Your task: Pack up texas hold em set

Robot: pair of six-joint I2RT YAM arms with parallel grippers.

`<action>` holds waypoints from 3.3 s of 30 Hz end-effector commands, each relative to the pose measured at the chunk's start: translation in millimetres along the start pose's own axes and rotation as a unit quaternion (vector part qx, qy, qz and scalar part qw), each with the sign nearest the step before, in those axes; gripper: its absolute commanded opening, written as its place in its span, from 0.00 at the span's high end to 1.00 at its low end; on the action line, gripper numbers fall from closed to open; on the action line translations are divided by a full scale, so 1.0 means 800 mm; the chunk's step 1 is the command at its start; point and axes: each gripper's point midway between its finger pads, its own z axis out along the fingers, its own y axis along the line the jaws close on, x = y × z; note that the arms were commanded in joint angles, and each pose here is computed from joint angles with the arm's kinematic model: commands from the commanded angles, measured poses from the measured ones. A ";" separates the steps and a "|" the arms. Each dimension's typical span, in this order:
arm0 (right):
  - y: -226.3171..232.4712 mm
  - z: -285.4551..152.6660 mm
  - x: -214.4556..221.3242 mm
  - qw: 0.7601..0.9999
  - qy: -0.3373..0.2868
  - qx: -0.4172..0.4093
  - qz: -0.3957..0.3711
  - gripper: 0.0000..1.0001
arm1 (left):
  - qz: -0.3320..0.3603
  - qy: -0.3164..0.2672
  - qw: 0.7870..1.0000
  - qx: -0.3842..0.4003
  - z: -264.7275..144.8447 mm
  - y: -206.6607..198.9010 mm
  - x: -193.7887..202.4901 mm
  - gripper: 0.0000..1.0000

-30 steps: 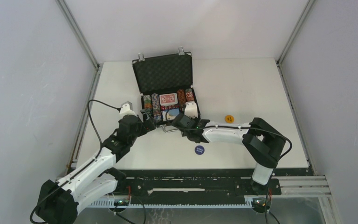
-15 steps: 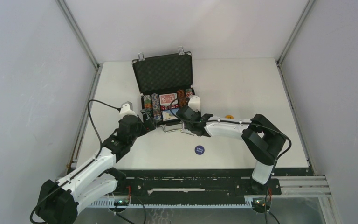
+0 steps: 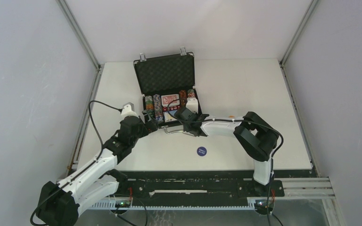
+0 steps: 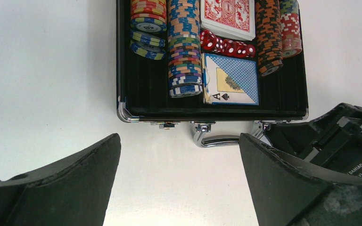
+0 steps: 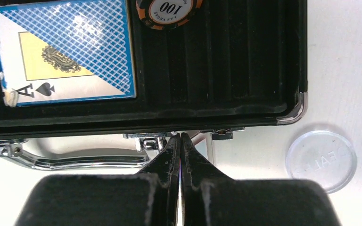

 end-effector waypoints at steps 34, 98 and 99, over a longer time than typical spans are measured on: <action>0.002 -0.058 -0.032 0.998 -0.054 -0.009 0.024 0.27 | -0.005 -0.002 1.000 0.018 0.001 -0.006 0.001 0.00; 0.005 -0.033 0.073 0.998 0.036 0.050 -0.021 0.22 | -0.010 0.013 0.999 0.033 0.002 -0.013 0.009 0.00; 0.005 -0.033 0.074 0.998 0.037 0.049 -0.022 0.22 | -0.010 0.013 0.999 0.033 0.002 -0.013 0.009 0.00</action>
